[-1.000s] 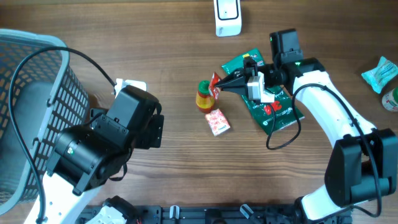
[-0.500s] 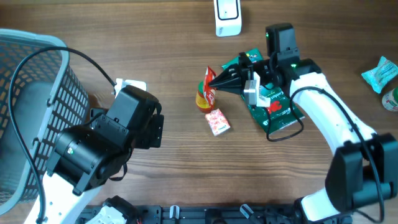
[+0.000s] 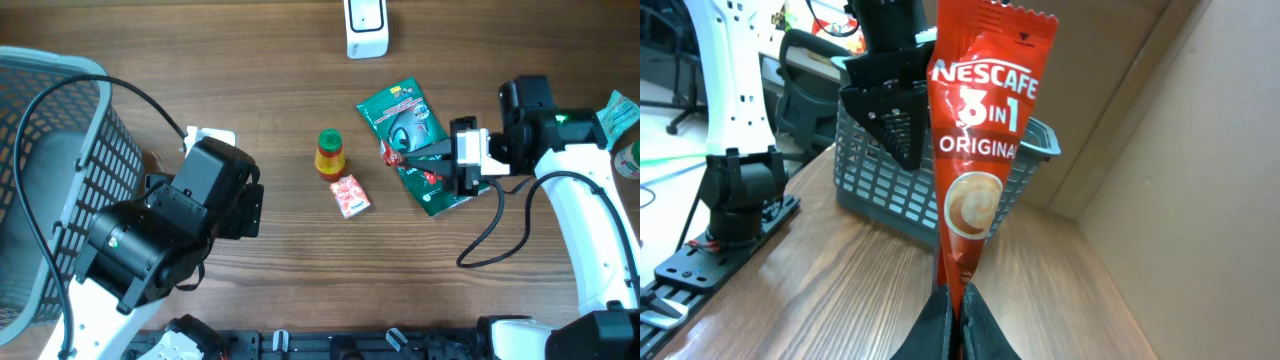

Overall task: Scan the item barcode
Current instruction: 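Lift the Nescafe stick and hold it up to the scanner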

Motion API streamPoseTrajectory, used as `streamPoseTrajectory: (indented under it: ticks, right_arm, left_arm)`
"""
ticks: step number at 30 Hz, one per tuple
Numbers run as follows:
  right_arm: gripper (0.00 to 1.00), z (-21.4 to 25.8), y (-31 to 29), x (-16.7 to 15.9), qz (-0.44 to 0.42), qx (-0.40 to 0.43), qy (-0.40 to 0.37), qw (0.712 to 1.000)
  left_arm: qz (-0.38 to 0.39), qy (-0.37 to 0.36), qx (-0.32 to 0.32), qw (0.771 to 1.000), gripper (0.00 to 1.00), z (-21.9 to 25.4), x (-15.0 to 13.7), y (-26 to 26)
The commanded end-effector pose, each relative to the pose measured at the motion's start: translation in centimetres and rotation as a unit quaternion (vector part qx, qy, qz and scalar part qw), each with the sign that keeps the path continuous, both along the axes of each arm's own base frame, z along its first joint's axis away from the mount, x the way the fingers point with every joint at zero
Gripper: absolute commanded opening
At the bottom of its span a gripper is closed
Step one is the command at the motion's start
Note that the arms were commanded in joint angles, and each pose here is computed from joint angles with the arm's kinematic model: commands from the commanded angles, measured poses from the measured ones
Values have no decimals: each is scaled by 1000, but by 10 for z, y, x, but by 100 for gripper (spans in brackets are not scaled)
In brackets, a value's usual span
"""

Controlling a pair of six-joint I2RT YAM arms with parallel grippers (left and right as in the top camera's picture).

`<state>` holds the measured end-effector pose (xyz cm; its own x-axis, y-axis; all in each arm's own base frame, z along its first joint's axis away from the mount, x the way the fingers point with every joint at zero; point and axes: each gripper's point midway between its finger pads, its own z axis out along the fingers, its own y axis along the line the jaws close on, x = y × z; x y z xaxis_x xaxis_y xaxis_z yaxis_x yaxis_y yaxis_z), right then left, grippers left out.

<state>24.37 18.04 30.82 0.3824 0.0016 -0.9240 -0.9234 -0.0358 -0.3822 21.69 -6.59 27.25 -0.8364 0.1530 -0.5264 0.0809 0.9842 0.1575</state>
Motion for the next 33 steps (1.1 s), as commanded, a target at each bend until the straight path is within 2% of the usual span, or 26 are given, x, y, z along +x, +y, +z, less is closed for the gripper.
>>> streamPoseTrajectory:
  ticks: [1, 4, 7, 9, 11, 12, 14, 15, 17, 18, 21, 22, 25, 27, 33]
  right_arm:
    - [4, -8, 0, 1, -3, -24, 56, 998]
    - [5, -27, -1, 12, -19, -61, 206, 976]
    - [5, -43, -2, 33, -54, -89, 345, 933]
    - [4, -62, -6, 61, -117, -114, 446, 880]
    - [4, -91, -21, 99, -243, -131, 553, 786]
    - [4, -100, -27, 110, -282, -130, 576, 756]
    - [5, -104, -32, 121, -315, -113, 610, 718]
    - [5, -103, -32, 123, -317, -106, 620, 710]
    - [5, -104, -35, 131, -335, -103, 603, 717]
    - [5, -106, -39, 136, -354, -100, 605, 707]
    - [5, -128, -65, 154, -456, -80, 638, 615]
    - [5, -137, -70, 158, -476, -81, 642, 596]
    - [5, -159, -60, 170, -474, -86, 653, 584]
    - [5, -174, -43, 187, -462, -83, 644, 604]
    - [4, -192, -15, 247, -443, -35, 647, 619]
  left_arm:
    - [4, -6, 3, 1000, 100, 2, 0, 3]
    - [4, -6, 3, 1000, 100, 2, 0, 3]
    - [4, -6, 3, 1000, 100, 2, 0, 3]
    - [4, -6, 4, 1000, 100, 2, 0, 3]
    - [4, -6, 3, 1000, 100, 2, 0, 3]
    - [4, -6, 3, 1000, 100, 2, 0, 3]
    - [4, -6, 3, 1000, 100, 2, 0, 3]
    - [4, -6, 3, 1000, 100, 2, 0, 3]
    - [4, -6, 3, 1000, 100, 2, 0, 3]
    - [4, -6, 3, 1000, 100, 2, 0, 3]
    - [4, -6, 3, 1000, 100, 2, 0, 3]
    - [4, -6, 3, 1000, 100, 2, 0, 3]
    - [4, -6, 3, 1000, 100, 2, 0, 3]
    - [4, -6, 3, 1000, 100, 2, 0, 3]
    - [4, -6, 3, 1000, 100, 2, 0, 3]
